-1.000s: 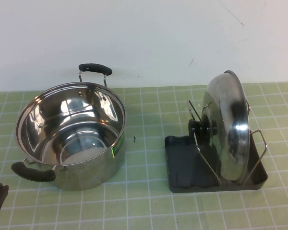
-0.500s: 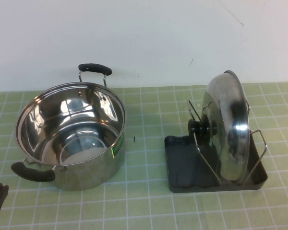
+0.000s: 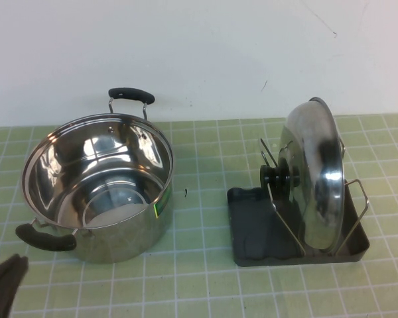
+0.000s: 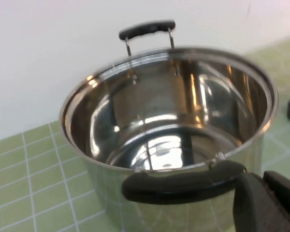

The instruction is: Put pot lid on rack

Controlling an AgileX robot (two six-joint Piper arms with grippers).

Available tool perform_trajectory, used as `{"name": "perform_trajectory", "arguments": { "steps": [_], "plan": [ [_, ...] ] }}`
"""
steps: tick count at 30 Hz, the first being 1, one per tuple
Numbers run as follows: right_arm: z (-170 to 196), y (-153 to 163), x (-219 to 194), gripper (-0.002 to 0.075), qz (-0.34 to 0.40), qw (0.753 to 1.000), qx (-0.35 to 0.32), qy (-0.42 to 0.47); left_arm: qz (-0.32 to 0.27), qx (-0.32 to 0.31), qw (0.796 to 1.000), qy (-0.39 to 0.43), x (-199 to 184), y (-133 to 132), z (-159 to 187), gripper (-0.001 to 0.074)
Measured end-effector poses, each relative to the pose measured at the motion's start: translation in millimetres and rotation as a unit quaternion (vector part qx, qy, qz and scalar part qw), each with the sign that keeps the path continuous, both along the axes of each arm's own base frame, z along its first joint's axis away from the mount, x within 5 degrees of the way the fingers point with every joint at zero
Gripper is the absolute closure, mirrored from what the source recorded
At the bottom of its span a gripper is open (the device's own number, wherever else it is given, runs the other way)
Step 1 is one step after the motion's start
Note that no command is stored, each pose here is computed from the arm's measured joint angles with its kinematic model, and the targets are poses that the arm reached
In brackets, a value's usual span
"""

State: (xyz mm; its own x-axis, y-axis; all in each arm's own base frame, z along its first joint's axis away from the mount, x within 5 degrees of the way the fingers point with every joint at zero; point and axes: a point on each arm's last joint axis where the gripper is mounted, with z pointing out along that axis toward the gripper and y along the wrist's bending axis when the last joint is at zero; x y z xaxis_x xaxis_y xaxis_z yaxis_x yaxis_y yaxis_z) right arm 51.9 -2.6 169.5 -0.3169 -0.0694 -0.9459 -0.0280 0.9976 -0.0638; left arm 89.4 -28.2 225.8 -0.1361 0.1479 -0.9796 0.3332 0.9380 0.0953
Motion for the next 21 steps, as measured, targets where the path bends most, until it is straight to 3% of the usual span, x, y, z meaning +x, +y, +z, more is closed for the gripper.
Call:
{"name": "perform_trajectory", "arguments": {
  "steps": [4, 8, 13, 15, 21],
  "plan": [
    [0, 0, 0, 0.0727, 0.0, 1.0, 0.0, 0.0, 0.081, -0.095, 0.992, -0.021, -6, 11, -4, 0.0736],
    [0, 0, 0, 0.0727, 0.001, 1.0, 0.0, 0.0, 0.186, -0.205, 0.96, -0.027, -17, 29, -13, 0.0736],
    [0, 0, 0, 0.0727, 0.001, 1.0, 0.0, 0.0, 0.203, -0.161, 0.964, -0.062, -31, 33, -23, 0.0736],
    [0, 0, 0, 0.0727, 0.001, 1.0, 0.0, 0.001, 0.197, -0.122, 0.971, -0.06, -33, 32, -28, 0.0736],
    [0, 0, 0, 0.0727, 0.001, 1.0, 0.0, 0.001, 0.186, -0.093, 0.977, -0.039, -33, 30, -33, 0.0736]
  ]
}}
